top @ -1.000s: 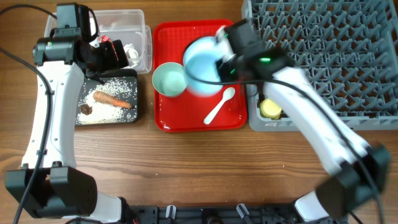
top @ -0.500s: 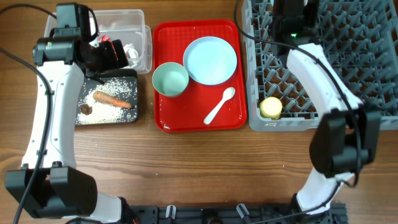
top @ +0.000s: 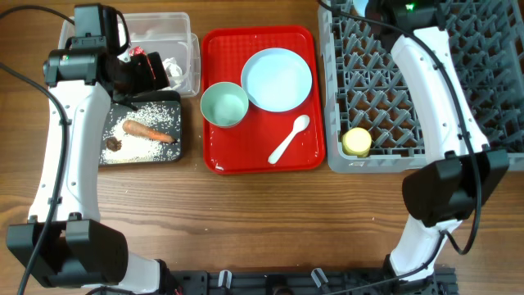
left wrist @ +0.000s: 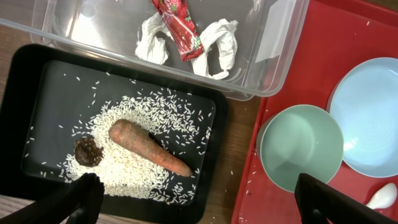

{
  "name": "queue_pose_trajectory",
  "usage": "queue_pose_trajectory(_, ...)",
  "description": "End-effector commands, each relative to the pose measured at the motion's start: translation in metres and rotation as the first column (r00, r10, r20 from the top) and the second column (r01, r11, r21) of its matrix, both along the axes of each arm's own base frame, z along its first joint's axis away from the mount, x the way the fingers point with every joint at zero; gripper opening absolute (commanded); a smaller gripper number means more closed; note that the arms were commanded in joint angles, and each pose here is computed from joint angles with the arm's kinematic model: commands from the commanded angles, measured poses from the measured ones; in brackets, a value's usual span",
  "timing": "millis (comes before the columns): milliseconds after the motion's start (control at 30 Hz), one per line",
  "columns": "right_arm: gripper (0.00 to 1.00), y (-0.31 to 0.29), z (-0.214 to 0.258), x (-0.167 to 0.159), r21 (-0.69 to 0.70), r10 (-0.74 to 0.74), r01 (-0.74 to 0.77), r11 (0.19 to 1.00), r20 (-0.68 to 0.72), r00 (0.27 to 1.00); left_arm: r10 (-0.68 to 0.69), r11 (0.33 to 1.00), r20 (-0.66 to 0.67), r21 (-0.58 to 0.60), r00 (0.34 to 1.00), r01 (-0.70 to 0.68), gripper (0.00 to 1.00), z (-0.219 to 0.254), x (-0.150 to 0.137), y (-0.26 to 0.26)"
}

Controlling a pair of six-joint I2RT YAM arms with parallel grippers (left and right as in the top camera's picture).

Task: Sort waste into correct bins and load items into the dishwasher rack
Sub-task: 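Carry the light-blue bowl with the right gripper into the grey rack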

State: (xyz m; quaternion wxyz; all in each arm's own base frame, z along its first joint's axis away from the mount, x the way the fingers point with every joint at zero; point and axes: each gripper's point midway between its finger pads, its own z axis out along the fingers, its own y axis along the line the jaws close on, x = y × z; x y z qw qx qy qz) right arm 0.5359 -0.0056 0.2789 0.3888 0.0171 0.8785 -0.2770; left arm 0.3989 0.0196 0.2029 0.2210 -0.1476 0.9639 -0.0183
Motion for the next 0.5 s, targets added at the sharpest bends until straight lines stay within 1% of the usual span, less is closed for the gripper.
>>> queue_pose_trajectory(0, 0.04, -0.003, -0.040, -0.013, -0.010, -0.051, 0.050, 0.999, -0.137, 0.989, 0.009, 1.000, 0.038, 0.010, 0.999, -0.009, 1.00, 0.015, 0.000, 0.004)
queue_pose_trajectory(33, 0.04, -0.006, -0.051, -0.026, 0.000, -0.080, 0.082, 0.997, -0.189, 0.979, 0.009, 1.000, 0.038, 0.010, 0.999, -0.009, 1.00, 0.015, 0.000, 0.004)
queue_pose_trajectory(133, 0.04, -0.011, -0.068, -0.054, 0.023, -0.169, 0.182, 0.983, -0.270, 0.948, 0.009, 1.000, 0.038, 0.010, 0.999, -0.009, 1.00, 0.015, 0.000, 0.004)
queue_pose_trajectory(233, 0.04, -0.016, -0.076, -0.068, 0.025, -0.236, 0.254, 0.967, -0.288, 0.928, 0.009, 1.000, 0.038, 0.010, 0.999, -0.009, 1.00, 0.015, 0.000, 0.004)
queue_pose_trajectory(300, 0.04, -0.027, -0.069, -0.072, -0.035, -0.297, 0.298, 0.954, -0.254, 0.920, 0.009, 1.000, 0.038, 0.010, 0.999, -0.009, 1.00, 0.015, 0.000, 0.004)
queue_pose_trajectory(367, 0.04, -0.040, -0.046, -0.061, -0.138, -0.345, 0.327, 0.935, -0.133, 0.929, 0.009, 1.000, 0.038, 0.010, 0.999, -0.009, 1.00, 0.015, 0.000, 0.004)
queue_pose_trajectory(400, 0.04, -0.039, -0.034, -0.049, -0.170, -0.329, 0.312, 0.935, -0.079, 0.941, 0.009, 1.000, 0.038, 0.010, 0.999, -0.009, 1.00, 0.015, 0.000, 0.004)
queue_pose_trajectory(433, 0.04, -0.037, -0.027, -0.038, -0.204, -0.297, 0.279, 0.938, -0.061, 0.953, 0.009, 1.000, 0.038, 0.011, 0.999, -0.010, 1.00, 0.015, 0.000, 0.004)
queue_pose_trajectory(467, 0.04, -0.032, -0.014, -0.018, -0.267, -0.233, 0.217, 0.939, -0.029, 0.972, 0.009, 1.000, 0.038, 0.010, 0.999, -0.009, 1.00, 0.015, 0.000, 0.004)
